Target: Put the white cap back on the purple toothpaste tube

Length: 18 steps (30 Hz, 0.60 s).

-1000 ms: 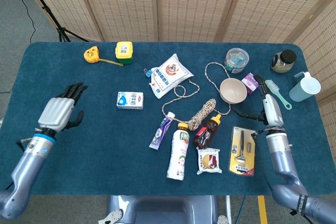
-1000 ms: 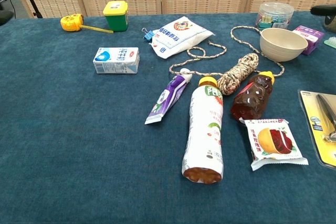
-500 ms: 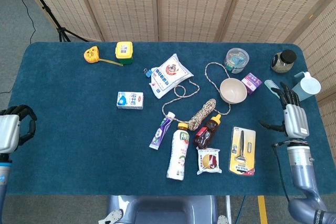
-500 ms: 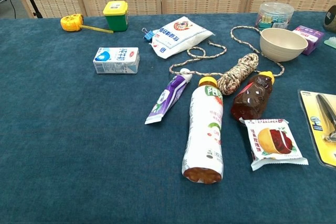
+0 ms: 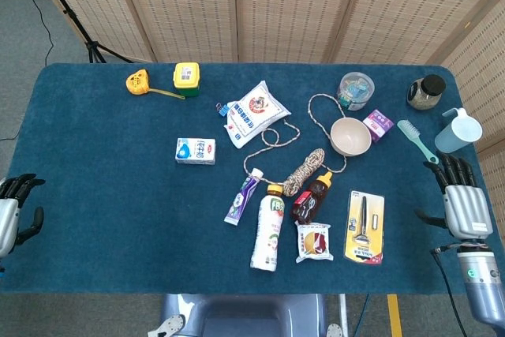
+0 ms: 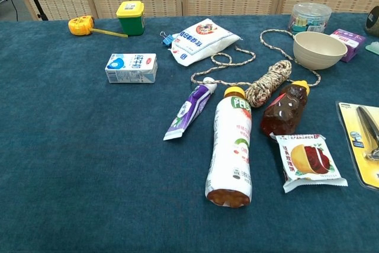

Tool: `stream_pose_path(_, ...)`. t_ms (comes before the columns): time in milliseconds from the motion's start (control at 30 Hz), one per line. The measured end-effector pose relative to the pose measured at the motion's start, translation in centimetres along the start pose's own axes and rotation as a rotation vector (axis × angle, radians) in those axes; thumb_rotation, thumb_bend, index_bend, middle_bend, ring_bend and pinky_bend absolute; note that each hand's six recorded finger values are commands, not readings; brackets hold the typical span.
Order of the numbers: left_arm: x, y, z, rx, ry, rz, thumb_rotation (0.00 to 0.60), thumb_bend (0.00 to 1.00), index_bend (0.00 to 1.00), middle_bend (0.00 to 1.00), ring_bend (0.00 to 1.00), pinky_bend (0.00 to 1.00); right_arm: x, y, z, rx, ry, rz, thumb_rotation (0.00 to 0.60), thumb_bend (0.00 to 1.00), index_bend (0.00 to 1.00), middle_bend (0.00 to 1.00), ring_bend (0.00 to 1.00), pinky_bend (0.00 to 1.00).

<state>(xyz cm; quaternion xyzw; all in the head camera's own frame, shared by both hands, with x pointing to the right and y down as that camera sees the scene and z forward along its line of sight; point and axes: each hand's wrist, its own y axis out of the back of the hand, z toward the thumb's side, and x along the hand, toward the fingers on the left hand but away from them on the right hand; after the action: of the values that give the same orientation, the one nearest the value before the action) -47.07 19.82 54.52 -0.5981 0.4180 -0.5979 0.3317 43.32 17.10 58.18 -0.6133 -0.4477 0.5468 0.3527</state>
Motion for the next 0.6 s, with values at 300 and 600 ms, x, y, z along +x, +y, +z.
stream_pose_path(300, -1.3, -0.1, 0.0, -0.055, -0.017, 0.005, 0.6, 0.5, 0.25, 0.2, 0.16, 0.32, 3.5, 1.6, -1.3, 0.064, -0.059, -0.012, 0.6, 0.0, 0.16, 0.06, 0.02, 0.0)
stream_pose_path(600, -1.4, 0.7, 0.8, -0.059, -0.055, 0.026, 0.6, 0.5, 0.27, 0.2, 0.16, 0.32, 4.0, 1.8, -1.3, 0.058, -0.06, -0.023, 0.6, 0.0, 0.16, 0.06, 0.01, 0.0)
